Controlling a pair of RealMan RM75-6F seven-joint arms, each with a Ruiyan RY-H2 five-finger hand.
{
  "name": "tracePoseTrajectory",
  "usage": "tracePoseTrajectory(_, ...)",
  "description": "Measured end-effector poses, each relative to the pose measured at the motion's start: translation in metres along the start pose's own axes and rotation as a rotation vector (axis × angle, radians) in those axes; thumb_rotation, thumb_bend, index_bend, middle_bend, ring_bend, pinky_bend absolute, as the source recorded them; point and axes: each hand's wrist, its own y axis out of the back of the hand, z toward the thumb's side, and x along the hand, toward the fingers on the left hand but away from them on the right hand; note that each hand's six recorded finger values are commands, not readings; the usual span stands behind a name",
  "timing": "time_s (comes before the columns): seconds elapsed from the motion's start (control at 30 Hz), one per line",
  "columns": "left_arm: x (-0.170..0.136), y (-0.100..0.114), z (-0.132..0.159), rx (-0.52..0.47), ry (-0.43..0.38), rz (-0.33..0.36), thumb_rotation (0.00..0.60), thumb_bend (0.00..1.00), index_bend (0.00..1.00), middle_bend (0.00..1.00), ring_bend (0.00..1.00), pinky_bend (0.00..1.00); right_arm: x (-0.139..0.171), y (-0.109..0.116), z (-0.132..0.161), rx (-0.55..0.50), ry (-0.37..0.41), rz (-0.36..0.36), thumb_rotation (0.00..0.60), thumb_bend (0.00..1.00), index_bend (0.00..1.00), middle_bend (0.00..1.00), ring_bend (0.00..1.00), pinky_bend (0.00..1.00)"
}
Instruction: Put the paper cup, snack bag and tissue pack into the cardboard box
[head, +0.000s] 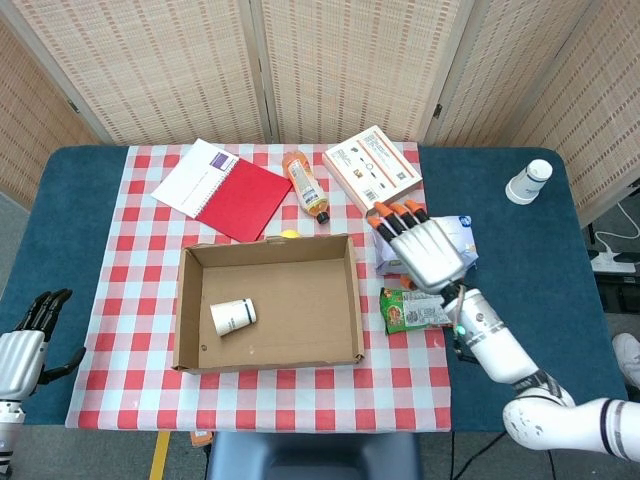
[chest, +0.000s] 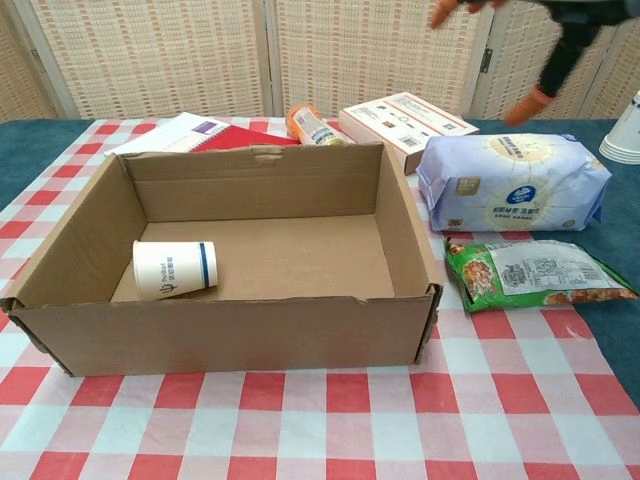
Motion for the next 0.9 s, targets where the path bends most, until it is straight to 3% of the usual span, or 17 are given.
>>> tracePoseTrajectory(0.13,0.000,0.002,0.001,-0.001,0.000,0.008,0.600,0.30,0.05,0.04,0.00,0.27,0.016,-0.016,-0.014,-0.030,-0.009,0.015,0.600,0.00,0.34,0.18,0.12,0.33)
tracePoseTrajectory(0.37,0.000,0.001,0.000,0.002,0.004,0.003,0.600,0.30,0.05,0.04,0.00,0.27,0.037,-0.066,-0.047,-0.122,-0.040,0.066,0.600,0.00,0.35,0.19,0.13,0.34)
tracePoseTrajectory(0.7,0.000,0.002,-0.001,0.000,0.007,0.005,0.600,0.30,0.05,0.04,0.00,0.27,0.058,-0.126,-0.050,-0.263,-0.064,0.116,0.600,0.00,0.35,0.23,0.18,0.40)
tracePoseTrajectory(0.9,0.000,0.002,-0.002,0.000,0.008,0.006,0.600,0.30,0.05,0.04,0.00,0.27,0.062,-0.143,-0.048,-0.337,-0.069,0.128,0.600,0.00,0.25,0.24,0.14,0.23)
